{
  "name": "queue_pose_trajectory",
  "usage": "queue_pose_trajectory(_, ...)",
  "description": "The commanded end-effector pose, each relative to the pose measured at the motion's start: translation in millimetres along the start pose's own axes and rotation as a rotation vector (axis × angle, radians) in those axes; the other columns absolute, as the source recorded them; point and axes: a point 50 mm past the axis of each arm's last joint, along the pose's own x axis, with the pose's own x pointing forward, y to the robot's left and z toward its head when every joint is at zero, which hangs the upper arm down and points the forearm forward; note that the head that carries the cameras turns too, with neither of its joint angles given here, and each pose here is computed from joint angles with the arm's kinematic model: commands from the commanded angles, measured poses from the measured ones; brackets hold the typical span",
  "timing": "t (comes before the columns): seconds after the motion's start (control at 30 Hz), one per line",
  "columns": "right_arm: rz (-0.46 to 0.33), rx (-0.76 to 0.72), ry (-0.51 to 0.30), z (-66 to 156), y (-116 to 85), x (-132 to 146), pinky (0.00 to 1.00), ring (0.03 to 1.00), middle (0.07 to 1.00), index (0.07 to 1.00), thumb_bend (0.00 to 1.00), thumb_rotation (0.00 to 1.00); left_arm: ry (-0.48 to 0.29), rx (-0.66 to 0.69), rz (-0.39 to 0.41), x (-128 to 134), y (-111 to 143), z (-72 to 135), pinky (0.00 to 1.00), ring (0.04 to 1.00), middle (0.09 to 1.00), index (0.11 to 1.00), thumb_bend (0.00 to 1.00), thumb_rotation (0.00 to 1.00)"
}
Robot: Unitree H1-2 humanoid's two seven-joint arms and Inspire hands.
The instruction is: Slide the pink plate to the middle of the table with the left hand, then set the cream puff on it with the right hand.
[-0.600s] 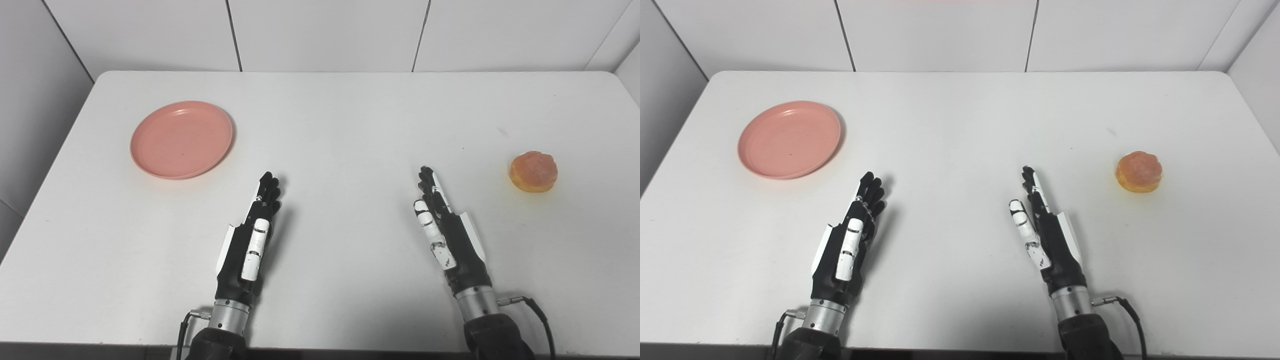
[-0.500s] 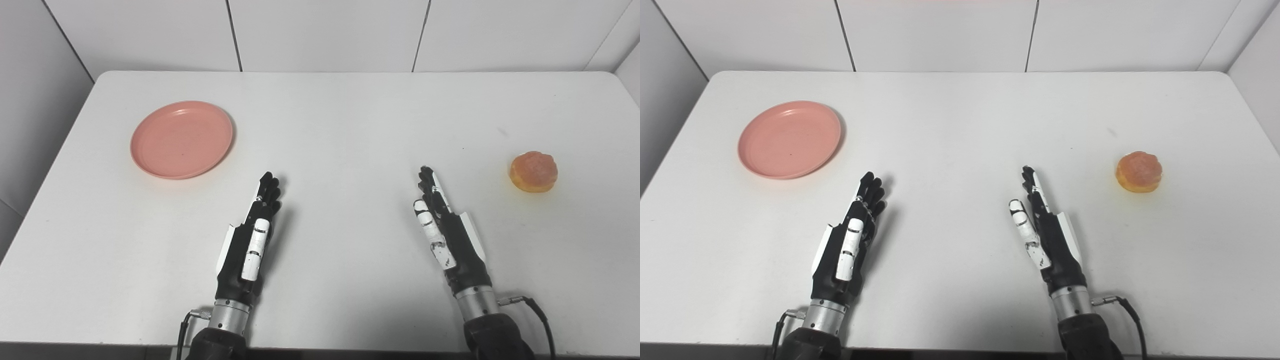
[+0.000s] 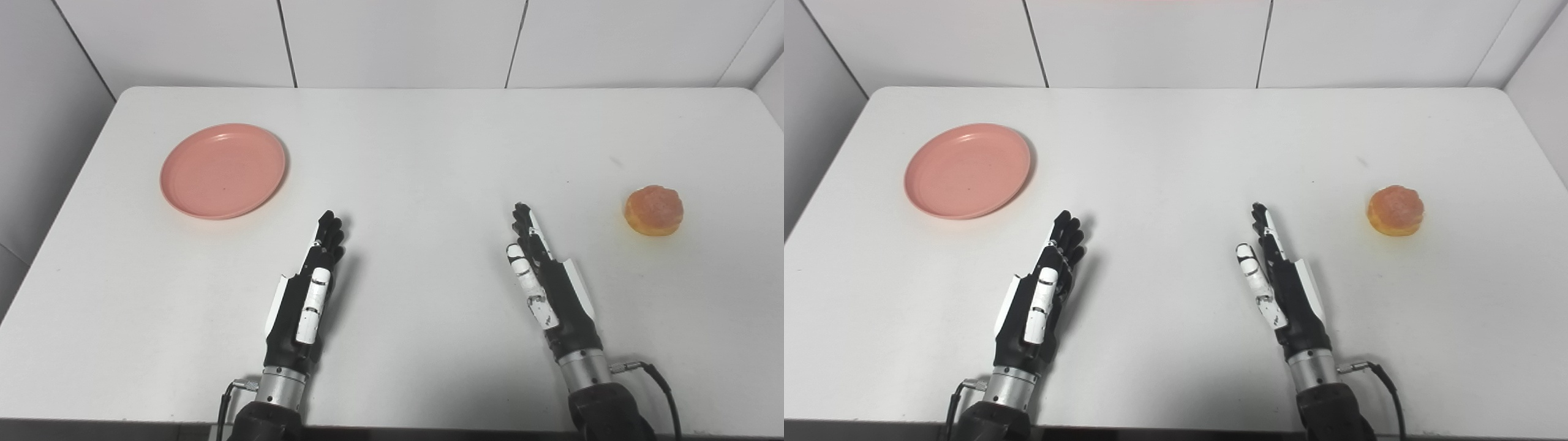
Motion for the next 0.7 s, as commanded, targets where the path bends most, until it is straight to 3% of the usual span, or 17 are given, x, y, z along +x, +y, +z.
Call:
queue_pose_trajectory(0.0,0.009,0.0,-0.012,3,1,2,1.0,1.0,1.0,1.0,0.17,1.0,0.046,-0.003,-0.001,-8,2,-9,1.0,1.0,1.0,1.0,0.46,1.0)
queue_pose_trajectory(0.37,0.021,0.025,-0.041,-12,-12,-6,1.0,1.0,1.0,1.0,0.16,1.0,0.058,0.005,0.002,-9,-16,-23,0.97,0.98,0.998,0.999,0.47,1.0)
queue_pose_trajectory(0.67,0.042,0.039,-0.059,-25,-26,-10,1.0,1.0,1.0,1.0,0.08,1.0,0.084,0.026,-0.001,-7,-37,-32,0.95,0.977,0.994,0.979,0.45,1.0)
